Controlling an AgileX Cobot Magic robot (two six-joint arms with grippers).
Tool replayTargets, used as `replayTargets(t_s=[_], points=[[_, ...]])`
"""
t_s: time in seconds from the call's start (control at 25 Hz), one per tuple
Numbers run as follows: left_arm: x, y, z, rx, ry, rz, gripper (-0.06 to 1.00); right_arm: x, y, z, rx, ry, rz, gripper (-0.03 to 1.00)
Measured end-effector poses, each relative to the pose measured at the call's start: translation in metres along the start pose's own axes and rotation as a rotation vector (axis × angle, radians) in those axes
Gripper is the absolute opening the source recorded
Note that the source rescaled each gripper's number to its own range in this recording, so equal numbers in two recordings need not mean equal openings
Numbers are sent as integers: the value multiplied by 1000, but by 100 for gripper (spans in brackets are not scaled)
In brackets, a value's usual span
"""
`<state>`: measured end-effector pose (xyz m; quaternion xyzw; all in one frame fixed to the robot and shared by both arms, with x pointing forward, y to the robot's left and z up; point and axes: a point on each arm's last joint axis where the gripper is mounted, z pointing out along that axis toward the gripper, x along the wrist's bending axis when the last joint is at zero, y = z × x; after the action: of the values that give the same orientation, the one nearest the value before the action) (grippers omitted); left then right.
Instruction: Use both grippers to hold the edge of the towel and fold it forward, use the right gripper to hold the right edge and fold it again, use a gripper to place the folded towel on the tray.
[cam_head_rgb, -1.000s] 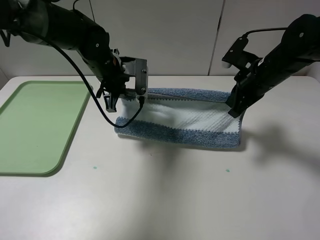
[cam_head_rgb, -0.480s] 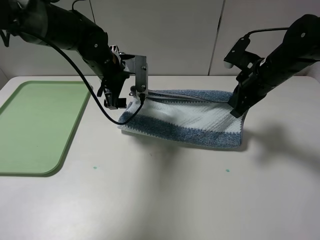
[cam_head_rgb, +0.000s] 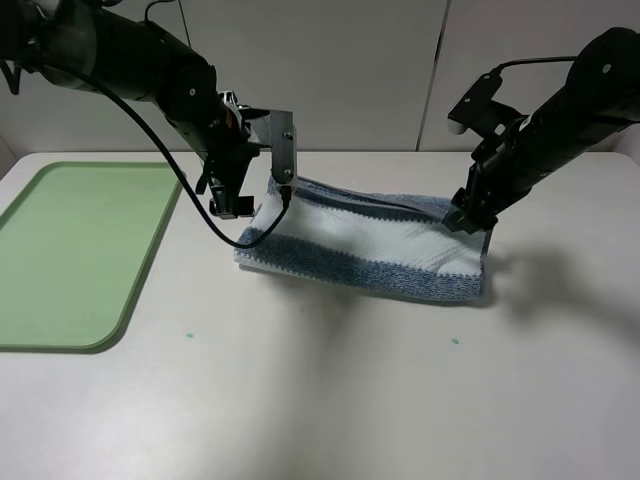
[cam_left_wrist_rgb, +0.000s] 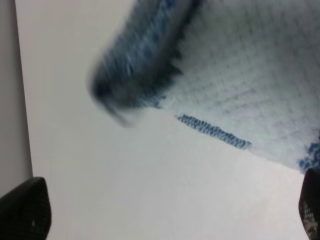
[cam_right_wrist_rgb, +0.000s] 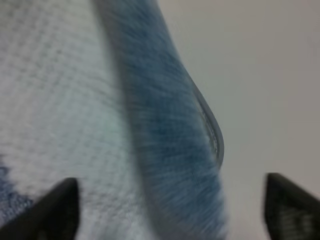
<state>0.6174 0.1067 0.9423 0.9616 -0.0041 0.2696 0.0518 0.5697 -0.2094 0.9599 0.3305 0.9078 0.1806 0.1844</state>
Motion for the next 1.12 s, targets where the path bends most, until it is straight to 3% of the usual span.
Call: replayTargets(t_s=[0.08,0.24,1.12], points=[[1,1,0,-7,7,0,100,0,0,0,0,0,25,96],[1,1,0,-11,11,0,100,0,0,0,0,0,35,100],[6,-2,-21,4,12,-73,100,2,-2,0,24,25,89,100]])
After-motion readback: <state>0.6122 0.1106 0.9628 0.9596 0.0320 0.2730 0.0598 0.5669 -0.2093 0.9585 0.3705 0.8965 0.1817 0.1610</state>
